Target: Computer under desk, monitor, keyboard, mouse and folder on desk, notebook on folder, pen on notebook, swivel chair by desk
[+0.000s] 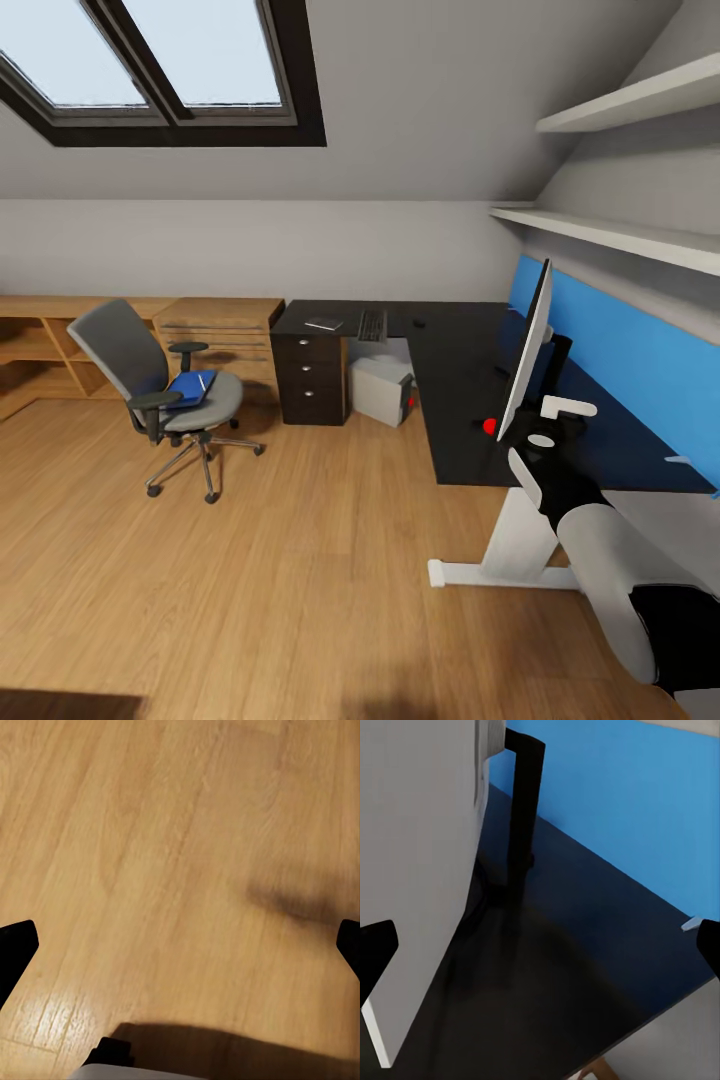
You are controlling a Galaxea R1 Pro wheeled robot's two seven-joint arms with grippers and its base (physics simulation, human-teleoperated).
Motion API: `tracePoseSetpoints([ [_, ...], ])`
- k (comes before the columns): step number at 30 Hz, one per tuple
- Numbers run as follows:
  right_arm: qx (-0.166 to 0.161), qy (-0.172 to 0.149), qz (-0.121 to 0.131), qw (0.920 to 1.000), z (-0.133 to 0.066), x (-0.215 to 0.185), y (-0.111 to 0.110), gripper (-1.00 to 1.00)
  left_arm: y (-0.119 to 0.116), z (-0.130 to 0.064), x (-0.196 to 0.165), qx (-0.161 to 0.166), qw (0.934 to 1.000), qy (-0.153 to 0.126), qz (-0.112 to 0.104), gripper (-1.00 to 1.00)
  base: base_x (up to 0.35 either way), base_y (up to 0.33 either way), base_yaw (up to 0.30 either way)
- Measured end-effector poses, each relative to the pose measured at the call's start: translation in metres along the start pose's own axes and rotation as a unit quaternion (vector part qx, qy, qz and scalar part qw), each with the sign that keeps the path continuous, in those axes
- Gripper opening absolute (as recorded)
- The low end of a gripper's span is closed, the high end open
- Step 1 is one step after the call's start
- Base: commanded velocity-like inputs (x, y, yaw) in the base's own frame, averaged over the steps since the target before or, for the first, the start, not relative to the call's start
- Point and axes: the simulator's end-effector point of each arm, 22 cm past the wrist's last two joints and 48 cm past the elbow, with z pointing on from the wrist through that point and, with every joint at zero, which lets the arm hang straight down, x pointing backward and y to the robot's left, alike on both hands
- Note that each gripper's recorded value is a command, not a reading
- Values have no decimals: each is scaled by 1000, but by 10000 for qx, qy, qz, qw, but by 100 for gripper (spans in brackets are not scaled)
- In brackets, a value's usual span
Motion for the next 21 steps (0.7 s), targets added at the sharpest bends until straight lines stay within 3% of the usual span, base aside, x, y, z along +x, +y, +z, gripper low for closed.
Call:
tracePoseSetpoints([
  [6, -14, -30, 17, 10000, 0, -1, 1, 100, 0, 0, 0, -3, 10000, 1, -5, 100, -1, 65, 0],
  [15, -40, -98, 60, 9999, -2, -5, 4, 100, 1, 0, 0, -8, 10000, 1, -5, 100, 7, 267, 0],
  [21, -45, -105, 63, 9999, -2, -5, 5, 100, 1, 0, 0, -10, 10000, -3, -3, 100, 148, 227, 0],
])
